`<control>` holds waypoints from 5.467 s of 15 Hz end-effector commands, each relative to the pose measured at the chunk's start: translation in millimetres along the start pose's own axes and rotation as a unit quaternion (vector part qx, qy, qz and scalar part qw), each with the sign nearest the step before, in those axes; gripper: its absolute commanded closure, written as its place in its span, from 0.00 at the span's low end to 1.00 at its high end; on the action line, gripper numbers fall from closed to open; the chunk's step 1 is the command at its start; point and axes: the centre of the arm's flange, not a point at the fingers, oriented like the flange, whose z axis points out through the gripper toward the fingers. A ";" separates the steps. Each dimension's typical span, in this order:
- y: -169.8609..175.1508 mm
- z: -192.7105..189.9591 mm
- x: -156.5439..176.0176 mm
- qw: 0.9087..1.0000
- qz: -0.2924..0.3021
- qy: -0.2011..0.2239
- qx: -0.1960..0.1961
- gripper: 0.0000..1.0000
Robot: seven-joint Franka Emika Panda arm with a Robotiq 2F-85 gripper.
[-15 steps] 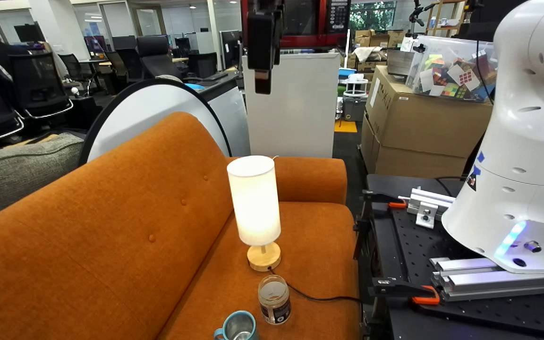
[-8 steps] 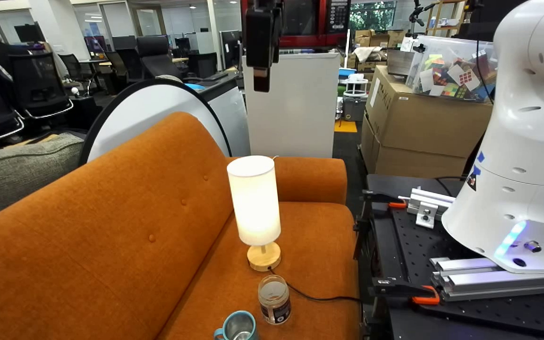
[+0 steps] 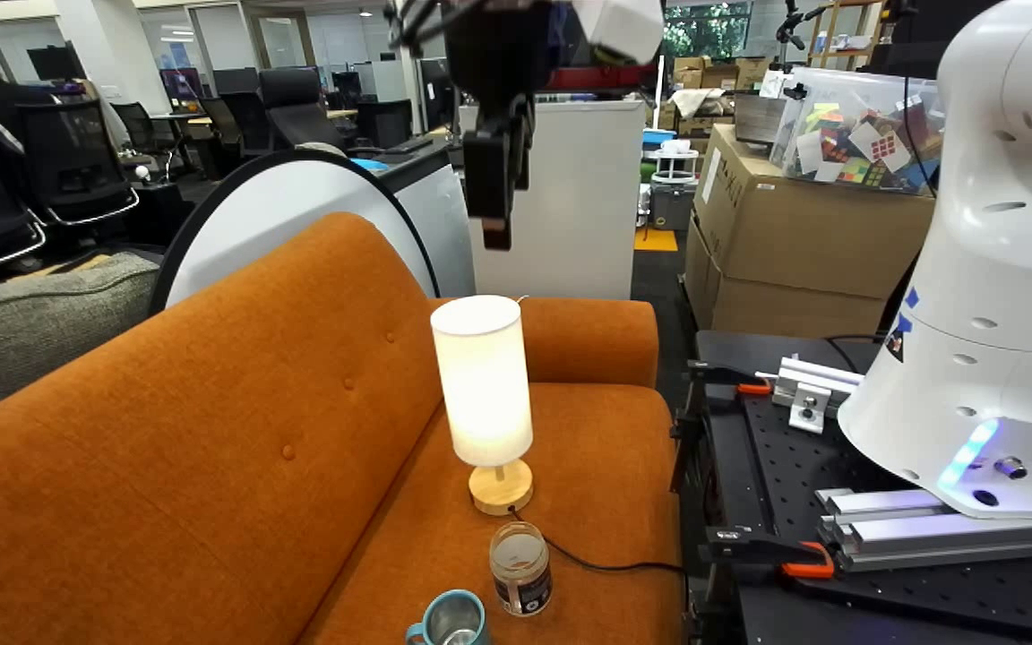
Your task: Cover the glass container with the green lid
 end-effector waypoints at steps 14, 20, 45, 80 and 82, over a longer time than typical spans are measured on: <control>-54.2 129.5 2.8 0.994 -0.019 -0.080 0.073 0.00; -72.9 171.9 1.1 0.989 -0.029 -0.094 0.107 0.00; -199.6 362.1 -36.2 0.941 -0.171 -0.151 0.251 0.00; -210.1 487.9 -30.1 0.972 -0.068 -0.080 0.208 0.00; -212.4 497.7 -32.3 0.975 -0.067 -0.083 0.194 0.00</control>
